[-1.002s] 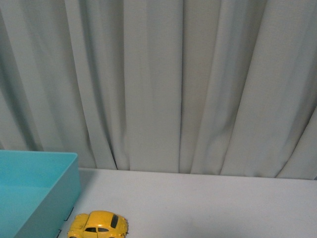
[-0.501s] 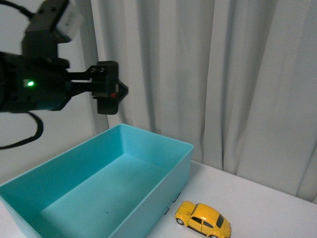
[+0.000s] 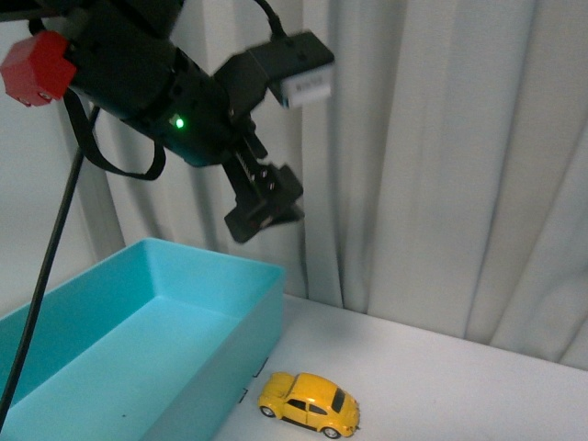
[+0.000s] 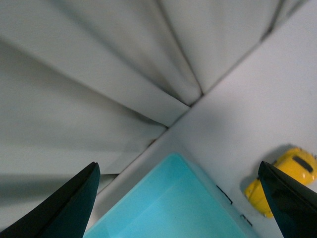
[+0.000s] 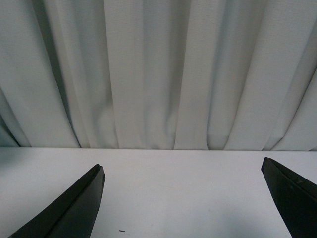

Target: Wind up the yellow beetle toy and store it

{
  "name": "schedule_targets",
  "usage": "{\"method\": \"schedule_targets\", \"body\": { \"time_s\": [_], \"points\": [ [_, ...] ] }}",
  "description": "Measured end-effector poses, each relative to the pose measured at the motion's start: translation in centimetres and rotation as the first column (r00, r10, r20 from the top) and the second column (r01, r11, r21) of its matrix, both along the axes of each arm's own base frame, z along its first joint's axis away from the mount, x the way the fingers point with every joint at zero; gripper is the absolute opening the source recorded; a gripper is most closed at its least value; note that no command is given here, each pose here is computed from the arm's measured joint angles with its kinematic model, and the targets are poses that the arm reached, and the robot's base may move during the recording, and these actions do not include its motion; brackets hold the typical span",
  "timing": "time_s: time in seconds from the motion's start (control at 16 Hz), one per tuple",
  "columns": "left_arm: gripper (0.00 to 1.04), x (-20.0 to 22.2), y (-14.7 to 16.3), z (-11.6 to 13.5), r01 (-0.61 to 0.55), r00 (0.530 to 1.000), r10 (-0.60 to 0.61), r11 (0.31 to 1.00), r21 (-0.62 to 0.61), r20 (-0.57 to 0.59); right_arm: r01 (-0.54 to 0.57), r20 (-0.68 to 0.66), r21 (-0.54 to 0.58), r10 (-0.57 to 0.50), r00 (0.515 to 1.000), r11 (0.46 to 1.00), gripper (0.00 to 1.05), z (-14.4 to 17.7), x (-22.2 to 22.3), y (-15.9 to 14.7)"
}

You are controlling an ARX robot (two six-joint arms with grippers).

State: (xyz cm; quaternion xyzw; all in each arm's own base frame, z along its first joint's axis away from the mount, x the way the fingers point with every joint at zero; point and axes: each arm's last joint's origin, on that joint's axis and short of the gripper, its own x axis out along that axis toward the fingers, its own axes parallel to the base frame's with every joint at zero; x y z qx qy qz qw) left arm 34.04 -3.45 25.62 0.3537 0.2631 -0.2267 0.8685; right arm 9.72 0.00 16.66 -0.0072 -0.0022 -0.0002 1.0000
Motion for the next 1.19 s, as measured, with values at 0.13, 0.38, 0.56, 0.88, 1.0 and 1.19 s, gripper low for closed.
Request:
{"method": "schedule_targets", "body": {
  "time_s": [0.13, 0.38, 0.56, 0.88, 1.0, 1.19],
  "points": [
    [0.98, 0.8, -1.2, -1.9, 0.129, 0.986, -0.109, 0.978, 0.164, -0.123, 0.0, 0.0, 0.0, 0.0, 1.0, 1.0, 0.98, 0.0, 0.0, 0.0],
    [0.98, 2.4, -1.5, -5.8, 0.365, 0.915, -0.238, 0.832, 0.419, -0.326, 0.0, 0.0, 0.0, 0.0, 1.0, 1.0, 0.98, 0.0, 0.0, 0.0],
    [0.98, 3.2, -1.8, -7.4, 0.459, 0.873, -0.295, 0.766, 0.45, -0.388, 0.0, 0.0, 0.0, 0.0, 1.0, 1.0, 0.98, 0.0, 0.0, 0.0],
    [0.98, 2.3, -4.4, -9.7, 0.574, 0.778, -0.35, 0.733, 0.364, -0.521, 0.0, 0.0, 0.0, 0.0, 1.0, 1.0, 0.98, 0.0, 0.0, 0.0],
    [0.98, 2.6, -5.5, -10.3, 0.586, 0.766, -0.368, 0.736, 0.338, -0.527, 0.0, 0.0, 0.0, 0.0, 1.0, 1.0, 0.98, 0.0, 0.0, 0.0],
    [0.98, 3.5, -6.5, -12.1, 0.605, 0.747, -0.37, 0.723, 0.334, -0.553, 0.0, 0.0, 0.0, 0.0, 1.0, 1.0, 0.98, 0.0, 0.0, 0.0]
  ]
}}
